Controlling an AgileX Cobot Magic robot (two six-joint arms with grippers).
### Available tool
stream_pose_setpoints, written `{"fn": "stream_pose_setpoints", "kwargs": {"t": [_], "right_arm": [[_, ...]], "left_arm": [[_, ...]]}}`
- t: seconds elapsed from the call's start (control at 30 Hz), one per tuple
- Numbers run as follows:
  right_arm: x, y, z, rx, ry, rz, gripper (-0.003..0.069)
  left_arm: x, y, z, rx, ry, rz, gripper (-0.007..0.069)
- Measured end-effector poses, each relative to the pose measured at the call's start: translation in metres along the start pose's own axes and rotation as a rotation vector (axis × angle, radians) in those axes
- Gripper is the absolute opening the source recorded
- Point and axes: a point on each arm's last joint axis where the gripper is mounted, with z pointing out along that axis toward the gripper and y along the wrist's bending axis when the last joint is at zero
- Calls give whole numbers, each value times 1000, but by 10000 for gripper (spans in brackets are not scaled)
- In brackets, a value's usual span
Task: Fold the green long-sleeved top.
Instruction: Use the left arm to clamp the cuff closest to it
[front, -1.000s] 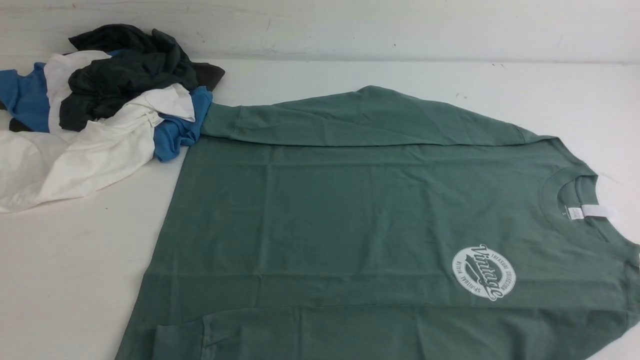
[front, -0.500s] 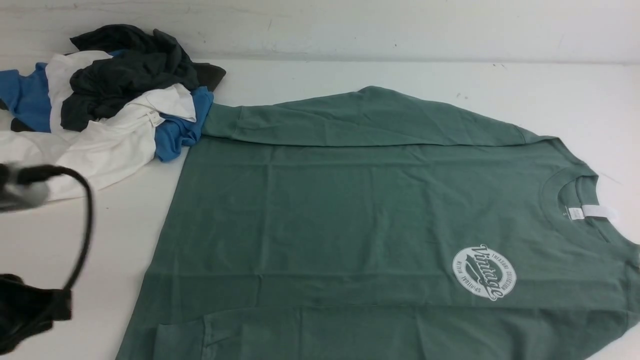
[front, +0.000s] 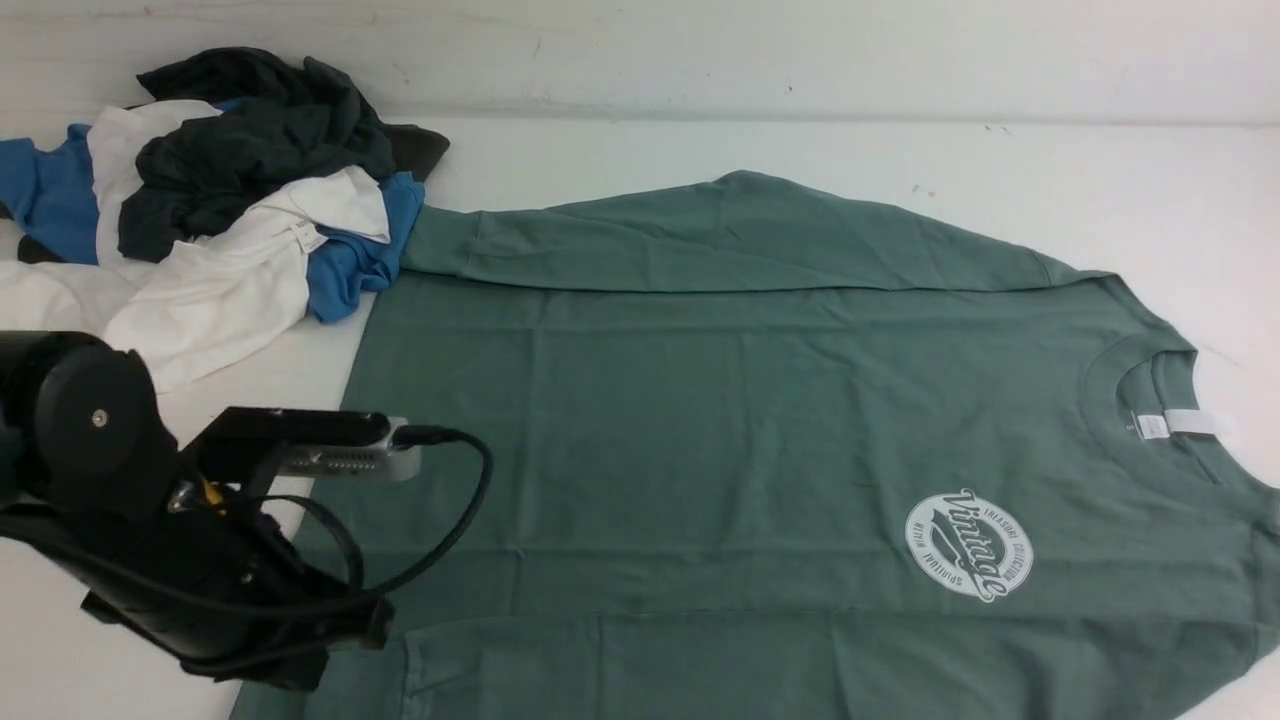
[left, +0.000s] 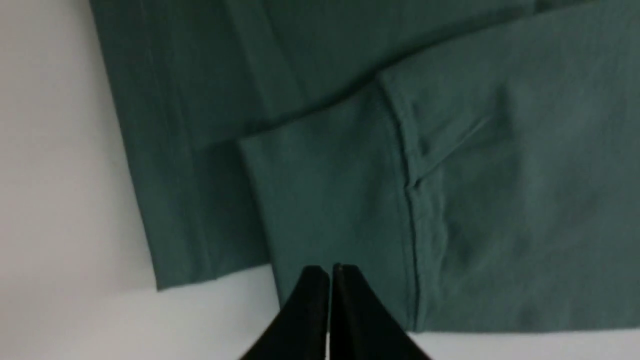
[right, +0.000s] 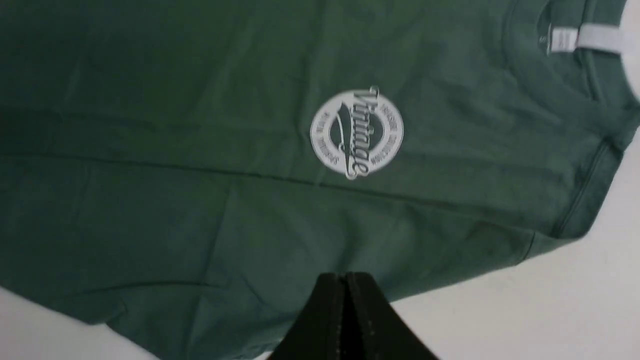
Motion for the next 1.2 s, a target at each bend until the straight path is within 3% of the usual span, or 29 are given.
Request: {"fn": "stream_pose_setpoints", "kwargs": {"t": [0.23,0.57,0.7,0.8,1.07,1.2], "right_arm": [[1,-8,38,-37,154,48,-15],[4,-9,44,-53,179,38,-15],[3,-8,44,-60,176,26,-15],[3,-8,44,-62,176,22,-15],[4,-8,45,-62,179,24,-15],[4,-8,45,-64,178,21,-15]], "left_arm": [[-14,2,10,-42,-26,-1,19],[-23,10,53,-93,53,19,351],[-24,11,60,-93,70,13,406],[-24,9,60,-82,70,-2,379],[-24,5,58,-37,100,-16,48],[-30,-2,41,-13,125,13,36]]}}
